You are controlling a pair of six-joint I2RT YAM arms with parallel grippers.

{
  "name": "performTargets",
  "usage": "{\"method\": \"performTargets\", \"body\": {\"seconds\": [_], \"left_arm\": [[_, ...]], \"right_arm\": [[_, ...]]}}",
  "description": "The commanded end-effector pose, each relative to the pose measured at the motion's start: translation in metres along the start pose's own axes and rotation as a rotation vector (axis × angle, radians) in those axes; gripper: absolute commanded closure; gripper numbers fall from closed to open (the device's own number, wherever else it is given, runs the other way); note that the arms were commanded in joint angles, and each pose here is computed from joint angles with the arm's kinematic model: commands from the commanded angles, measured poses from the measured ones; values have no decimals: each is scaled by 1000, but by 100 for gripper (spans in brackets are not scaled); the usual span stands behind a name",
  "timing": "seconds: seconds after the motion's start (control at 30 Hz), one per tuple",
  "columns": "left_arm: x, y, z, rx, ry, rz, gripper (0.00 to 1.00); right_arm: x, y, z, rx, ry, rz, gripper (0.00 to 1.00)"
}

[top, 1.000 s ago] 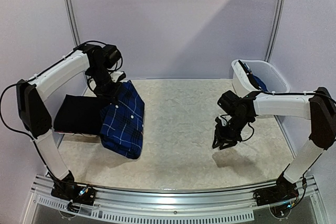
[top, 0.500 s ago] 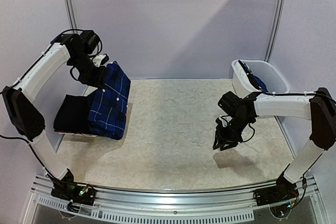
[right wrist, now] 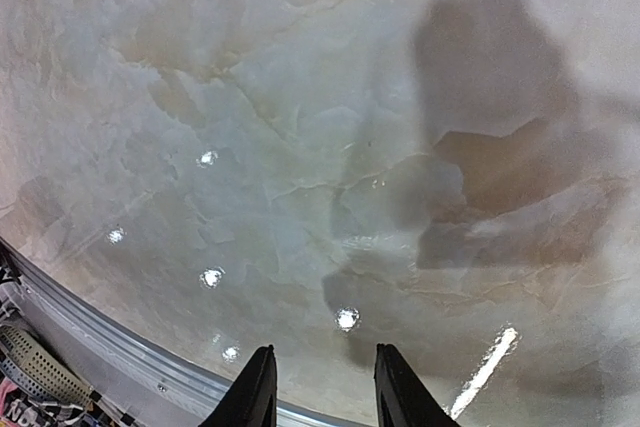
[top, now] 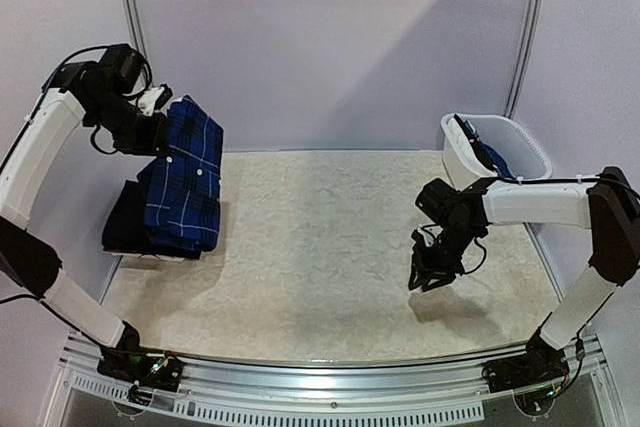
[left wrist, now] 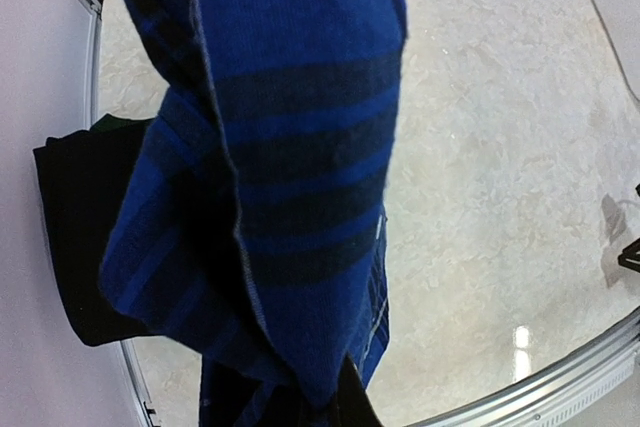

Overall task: Fold and stack the mixed laundry pile
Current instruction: Place the square-folded shirt at the corner of the board.

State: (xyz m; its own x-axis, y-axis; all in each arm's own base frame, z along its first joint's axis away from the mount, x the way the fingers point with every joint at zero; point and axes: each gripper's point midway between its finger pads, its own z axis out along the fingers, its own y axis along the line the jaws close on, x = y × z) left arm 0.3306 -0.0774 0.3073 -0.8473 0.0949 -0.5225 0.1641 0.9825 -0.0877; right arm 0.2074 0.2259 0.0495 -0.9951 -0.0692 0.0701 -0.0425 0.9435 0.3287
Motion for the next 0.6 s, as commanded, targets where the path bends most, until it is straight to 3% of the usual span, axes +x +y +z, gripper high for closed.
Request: {"method": "performTargets", "body": {"seconds": [0.0, 0.33, 0.57], "left_arm": [[52, 3, -11, 15, 158, -9, 100], [71, 41, -5, -141, 240, -10, 100], [75, 50, 13, -162, 302, 12, 100]], "right_arm": [[5, -5, 6, 23, 39, -9, 66], [9, -7, 15, 36, 76, -19, 66], [9, -7, 19, 35, 87, -22, 66]]}}
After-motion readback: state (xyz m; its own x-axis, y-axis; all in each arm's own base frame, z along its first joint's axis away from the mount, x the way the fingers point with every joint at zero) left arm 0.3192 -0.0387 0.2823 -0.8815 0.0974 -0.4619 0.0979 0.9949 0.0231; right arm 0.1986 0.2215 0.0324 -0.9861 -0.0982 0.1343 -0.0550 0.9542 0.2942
